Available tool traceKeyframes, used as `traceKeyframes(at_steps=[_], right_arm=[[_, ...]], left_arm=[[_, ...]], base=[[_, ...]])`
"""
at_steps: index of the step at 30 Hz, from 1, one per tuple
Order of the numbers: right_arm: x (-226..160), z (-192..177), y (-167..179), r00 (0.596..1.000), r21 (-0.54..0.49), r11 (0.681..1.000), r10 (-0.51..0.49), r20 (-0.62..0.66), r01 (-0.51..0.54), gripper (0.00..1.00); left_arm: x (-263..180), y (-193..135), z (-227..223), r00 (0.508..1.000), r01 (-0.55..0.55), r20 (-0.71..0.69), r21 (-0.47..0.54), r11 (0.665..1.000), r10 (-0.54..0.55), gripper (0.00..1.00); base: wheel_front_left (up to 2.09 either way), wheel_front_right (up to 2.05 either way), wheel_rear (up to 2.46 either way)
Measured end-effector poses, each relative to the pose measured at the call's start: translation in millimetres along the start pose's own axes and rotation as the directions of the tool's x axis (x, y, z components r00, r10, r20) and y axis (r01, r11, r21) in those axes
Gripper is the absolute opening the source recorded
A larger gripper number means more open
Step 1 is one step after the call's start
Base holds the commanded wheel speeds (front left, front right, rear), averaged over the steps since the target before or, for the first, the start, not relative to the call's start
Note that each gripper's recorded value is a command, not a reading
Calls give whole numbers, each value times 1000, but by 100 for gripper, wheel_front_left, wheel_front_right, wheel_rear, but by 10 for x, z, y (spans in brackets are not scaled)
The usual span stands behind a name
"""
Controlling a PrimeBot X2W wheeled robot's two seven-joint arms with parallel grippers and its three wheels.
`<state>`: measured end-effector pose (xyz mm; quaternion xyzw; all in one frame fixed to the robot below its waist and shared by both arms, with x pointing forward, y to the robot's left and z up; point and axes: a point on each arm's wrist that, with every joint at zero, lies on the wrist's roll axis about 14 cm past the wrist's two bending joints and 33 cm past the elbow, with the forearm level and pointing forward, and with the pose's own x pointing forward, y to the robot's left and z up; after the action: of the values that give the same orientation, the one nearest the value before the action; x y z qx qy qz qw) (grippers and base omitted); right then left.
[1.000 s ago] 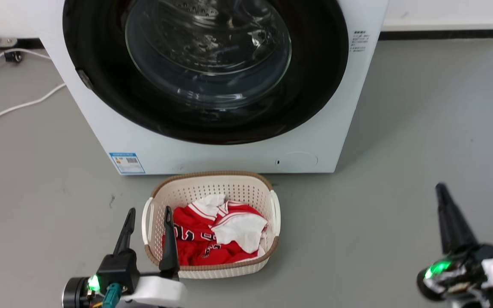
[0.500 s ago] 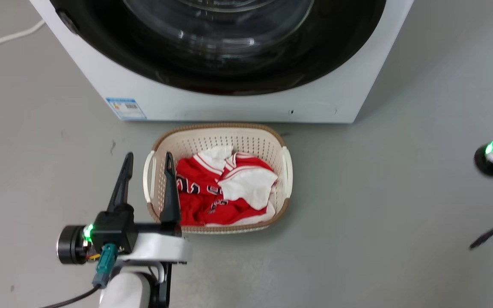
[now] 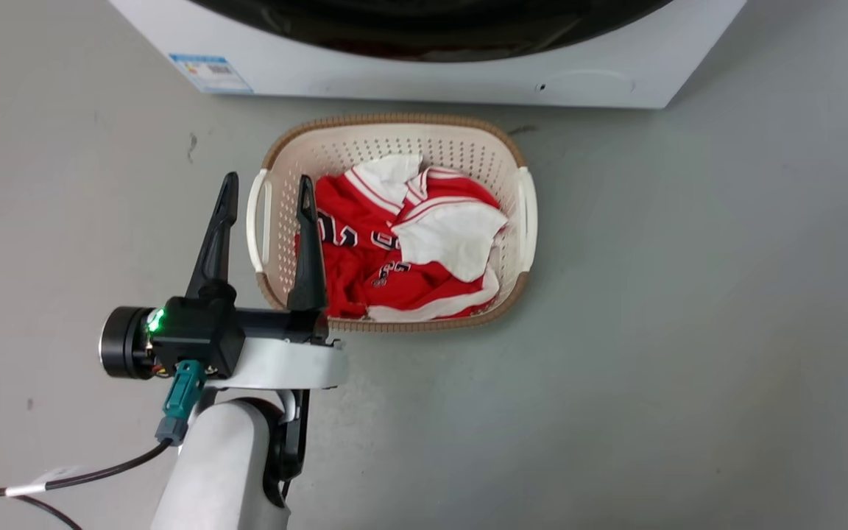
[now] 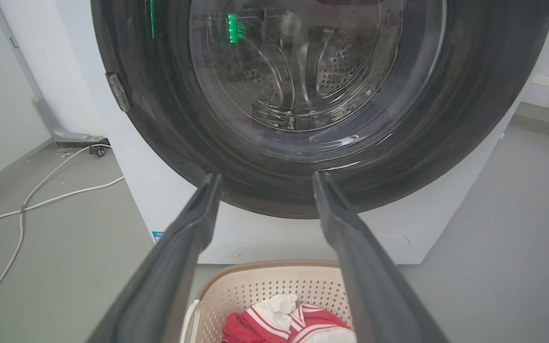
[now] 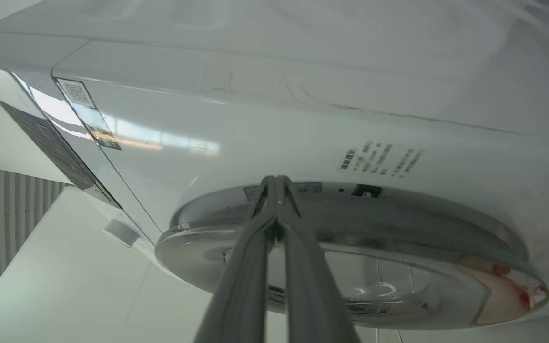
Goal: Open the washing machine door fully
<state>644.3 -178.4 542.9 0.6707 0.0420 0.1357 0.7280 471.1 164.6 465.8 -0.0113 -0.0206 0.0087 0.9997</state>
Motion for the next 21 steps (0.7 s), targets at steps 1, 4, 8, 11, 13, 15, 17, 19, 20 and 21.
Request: traceKeyframes(at_steps=[1, 4, 8, 11, 13, 15, 17, 19, 20, 21], right_arm=[[72, -30, -26, 1000, -15, 1000, -6, -18, 6, 0], [266, -146, -113, 997, -59, 998, -29, -77, 24, 0], [477, -371, -231, 986, -95, 995, -56, -160, 41, 0], [573, -529, -317, 976, -100, 994, -71, -204, 52, 0], [616, -580, -350, 973, -107, 993, -78, -218, 56, 0], [645, -628, -366, 968, -114, 992, -82, -236, 56, 0], [651, -684, -385, 961, -123, 991, -89, -261, 58, 0], [647, -751, -384, 954, -125, 991, -91, -287, 57, 0], [642, -782, -375, 950, -123, 991, -90, -298, 55, 0], [631, -816, -362, 946, -121, 991, -88, -311, 52, 0]], left_arm=[[16, 4, -29, 1000, -3, -6, -2, 1000, 3, 100], [49, 25, -102, 1000, -11, -20, -7, 1000, 11, 100], [44, 90, -195, 998, -36, -45, -5, 999, 35, 100], [24, 144, -246, 997, -53, -61, -2, 999, 52, 100], [14, 171, -266, 996, -61, -67, -1, 998, 60, 100], [14, 191, -265, 995, -67, -67, 1, 998, 67, 100], [10, 209, -263, 995, -72, -68, 2, 997, 72, 100], [6, 221, -253, 995, -76, -67, 1, 997, 76, 100], [4, 226, -247, 995, -78, -66, 1, 997, 77, 100], [2, 232, -236, 995, -81, -64, 2, 997, 81, 100]], base=[[0, 0, 0], [0, 0, 0], [0, 0, 0], [0, 0, 0], [0, 0, 0], [0, 0, 0], [0, 0, 0], [0, 0, 0], [0, 0, 0], [0, 0, 0]])
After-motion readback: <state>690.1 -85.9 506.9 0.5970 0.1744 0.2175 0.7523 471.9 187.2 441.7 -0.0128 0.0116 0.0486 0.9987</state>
